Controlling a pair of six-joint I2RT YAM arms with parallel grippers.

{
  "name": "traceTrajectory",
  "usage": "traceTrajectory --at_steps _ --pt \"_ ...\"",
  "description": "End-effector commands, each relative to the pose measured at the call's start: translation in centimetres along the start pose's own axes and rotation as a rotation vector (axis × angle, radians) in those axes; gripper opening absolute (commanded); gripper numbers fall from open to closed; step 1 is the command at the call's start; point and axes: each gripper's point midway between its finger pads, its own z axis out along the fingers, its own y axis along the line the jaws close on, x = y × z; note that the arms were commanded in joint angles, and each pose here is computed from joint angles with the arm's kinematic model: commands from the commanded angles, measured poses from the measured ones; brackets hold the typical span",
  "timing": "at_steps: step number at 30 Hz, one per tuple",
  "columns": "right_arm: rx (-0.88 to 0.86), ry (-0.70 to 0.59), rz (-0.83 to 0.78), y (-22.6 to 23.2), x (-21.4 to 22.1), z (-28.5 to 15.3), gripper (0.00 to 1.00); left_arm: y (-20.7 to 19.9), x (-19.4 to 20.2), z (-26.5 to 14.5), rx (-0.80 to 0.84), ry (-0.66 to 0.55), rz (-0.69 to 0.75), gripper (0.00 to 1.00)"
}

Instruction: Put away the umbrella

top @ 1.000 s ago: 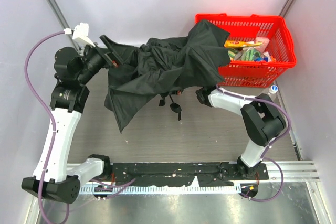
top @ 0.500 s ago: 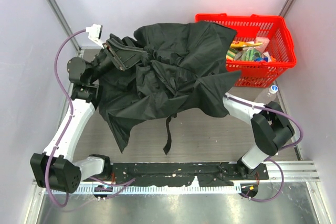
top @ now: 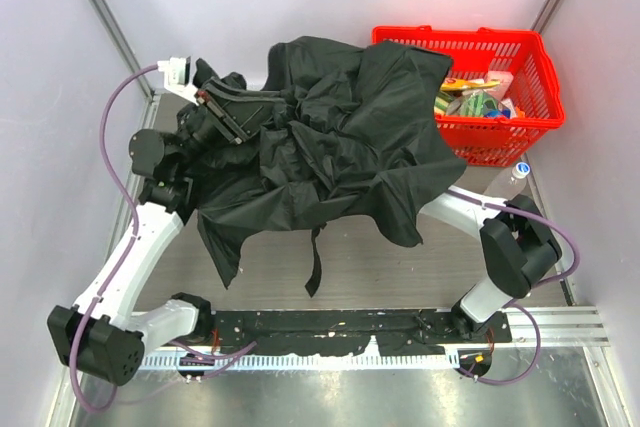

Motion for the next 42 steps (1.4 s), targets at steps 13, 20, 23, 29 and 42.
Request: traceTrajectory --at_steps 13,20,23,29,42 --pt "0.328 -0.158 0.069 -4.1 -4.9 -2.6 0.01 -3.8 -2.3 -3.9 -0.317 0.034 0.311 1.00" --pt "0.791 -0.085 -0.252 -8.4 -5.1 -5.6 0.01 0.7 -4.8 -5.2 -0.706 0.003 0.162 1.00" --pt "0.976 -0.005 -0.471 -9.2 -5.2 -5.9 0.01 2.5 -4.5 -4.9 -0.784 0.061 0.127 1.00" --pt "1.283 0.002 -0.650 -10.8 -6.5 -8.8 0.01 3.1 -2.7 -2.9 -0.648 0.101 0.102 1.00" --pt "1.431 0.080 -0.708 -11.5 -5.4 -8.2 0.01 5.6 -3.2 -3.4 -0.744 -0.080 -0.022 1.00"
